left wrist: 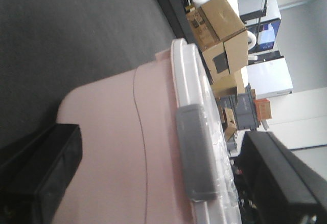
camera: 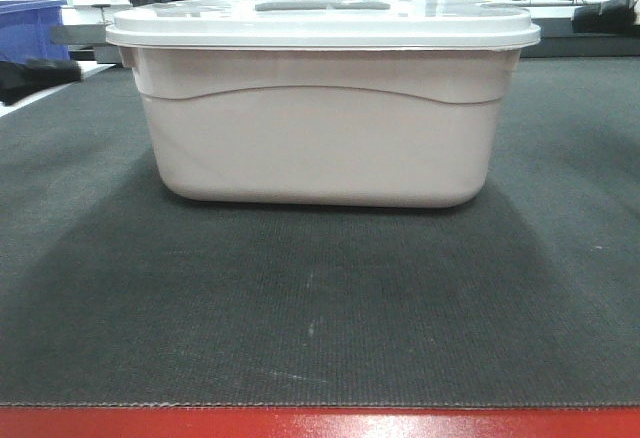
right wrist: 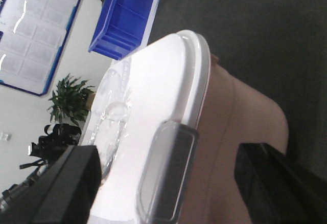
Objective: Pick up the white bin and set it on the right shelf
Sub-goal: 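Close both grippers on the bin's lid rim at each end, then lift the pink bin off the table with both grippers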
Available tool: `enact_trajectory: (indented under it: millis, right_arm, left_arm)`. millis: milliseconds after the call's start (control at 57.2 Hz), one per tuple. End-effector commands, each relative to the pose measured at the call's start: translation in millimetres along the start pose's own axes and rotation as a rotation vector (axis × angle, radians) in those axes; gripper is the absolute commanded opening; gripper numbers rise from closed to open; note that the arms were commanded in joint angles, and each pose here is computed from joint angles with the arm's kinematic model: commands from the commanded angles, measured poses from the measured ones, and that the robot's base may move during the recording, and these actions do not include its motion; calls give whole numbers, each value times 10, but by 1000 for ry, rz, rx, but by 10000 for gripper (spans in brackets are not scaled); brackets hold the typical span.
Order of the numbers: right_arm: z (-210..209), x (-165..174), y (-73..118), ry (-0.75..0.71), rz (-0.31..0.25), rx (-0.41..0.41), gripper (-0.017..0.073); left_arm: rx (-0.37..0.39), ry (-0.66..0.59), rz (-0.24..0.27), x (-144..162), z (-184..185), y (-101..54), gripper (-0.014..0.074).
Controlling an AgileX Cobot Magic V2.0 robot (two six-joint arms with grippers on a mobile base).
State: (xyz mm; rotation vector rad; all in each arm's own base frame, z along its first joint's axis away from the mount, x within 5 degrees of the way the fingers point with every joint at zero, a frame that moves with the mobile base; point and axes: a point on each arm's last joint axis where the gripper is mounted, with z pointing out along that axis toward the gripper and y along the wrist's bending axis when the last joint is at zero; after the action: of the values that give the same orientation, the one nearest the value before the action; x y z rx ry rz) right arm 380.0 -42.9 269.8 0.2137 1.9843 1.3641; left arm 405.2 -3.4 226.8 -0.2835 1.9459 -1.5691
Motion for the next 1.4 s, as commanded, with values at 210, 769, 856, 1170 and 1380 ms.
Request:
enact_trajectory:
  millis: [210,769,856,1170,1380]
  right_arm:
    - [283,30,234,2,-17,-189,635]
    - [486,138,316,34,-33,-196,472]
    - [507,152,327,39,-34,-197,392]
    - [508,154,329,41,-34,-200,60]
    - [497,152,374,39,-22,-250,60]
  left_arm:
    - [204,7,115,-20,324,-649,525]
    - [210,47,125,66,506,-689,525]
    - [208,60,130,90,526,-693,511]
    - [211,79,135,127,555,-704,156]
    - [259,106,133,153,543,-745,-114]
